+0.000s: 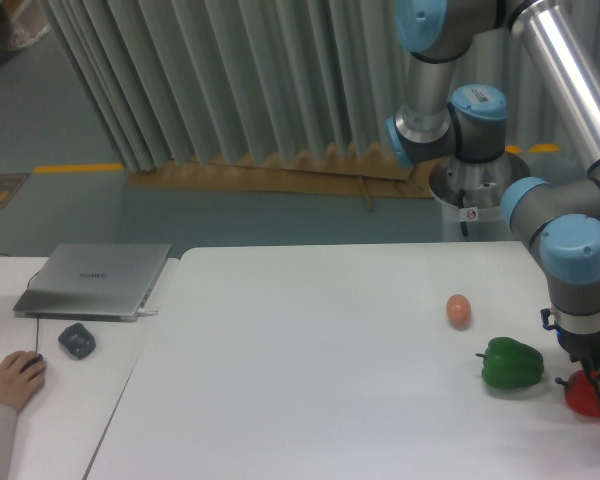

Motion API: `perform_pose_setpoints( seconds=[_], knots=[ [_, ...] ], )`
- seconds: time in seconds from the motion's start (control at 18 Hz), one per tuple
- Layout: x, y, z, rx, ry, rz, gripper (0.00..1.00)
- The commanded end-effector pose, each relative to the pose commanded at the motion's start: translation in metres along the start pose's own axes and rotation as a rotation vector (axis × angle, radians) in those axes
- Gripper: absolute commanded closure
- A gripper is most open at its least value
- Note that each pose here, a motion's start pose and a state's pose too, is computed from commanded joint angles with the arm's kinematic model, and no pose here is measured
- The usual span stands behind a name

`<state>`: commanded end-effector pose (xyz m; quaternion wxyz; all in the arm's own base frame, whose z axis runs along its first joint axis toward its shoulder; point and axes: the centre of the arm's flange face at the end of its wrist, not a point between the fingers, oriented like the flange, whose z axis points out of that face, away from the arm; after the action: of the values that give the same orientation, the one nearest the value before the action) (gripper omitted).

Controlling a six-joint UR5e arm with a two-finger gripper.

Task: Place the red peppers in a basket
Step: 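Lower the gripper onto the red bell pepper, then close the gripper around the red bell pepper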

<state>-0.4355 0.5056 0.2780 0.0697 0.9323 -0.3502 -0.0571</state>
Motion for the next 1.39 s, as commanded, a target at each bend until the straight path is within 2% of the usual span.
perform_pose_setpoints(
  seconds=[0.33, 0.39, 0.44, 0.56, 0.61, 1.22, 1.39],
  knots=[
    [0.001, 0.001, 0.003, -0.012, 0.008, -0.009, 0.01],
    [0.001, 0.002, 0.003, -0.027, 0.009, -0.006, 0.10],
    [0.001, 0.003, 0.004, -0.038, 0.010, -0.010, 0.26],
    [0.001, 0.003, 0.005, -0.041, 0.014, -0.005, 0.35],
    [0.001, 0.003, 0.005, -0.041, 0.014, -0.007, 0.44],
    [0.002, 0.007, -0.002, -0.029, 0.007, -0.005, 0.44],
    [0.010, 0.009, -0.021, -0.009, 0.021, -0.004, 0.45]
  ],
)
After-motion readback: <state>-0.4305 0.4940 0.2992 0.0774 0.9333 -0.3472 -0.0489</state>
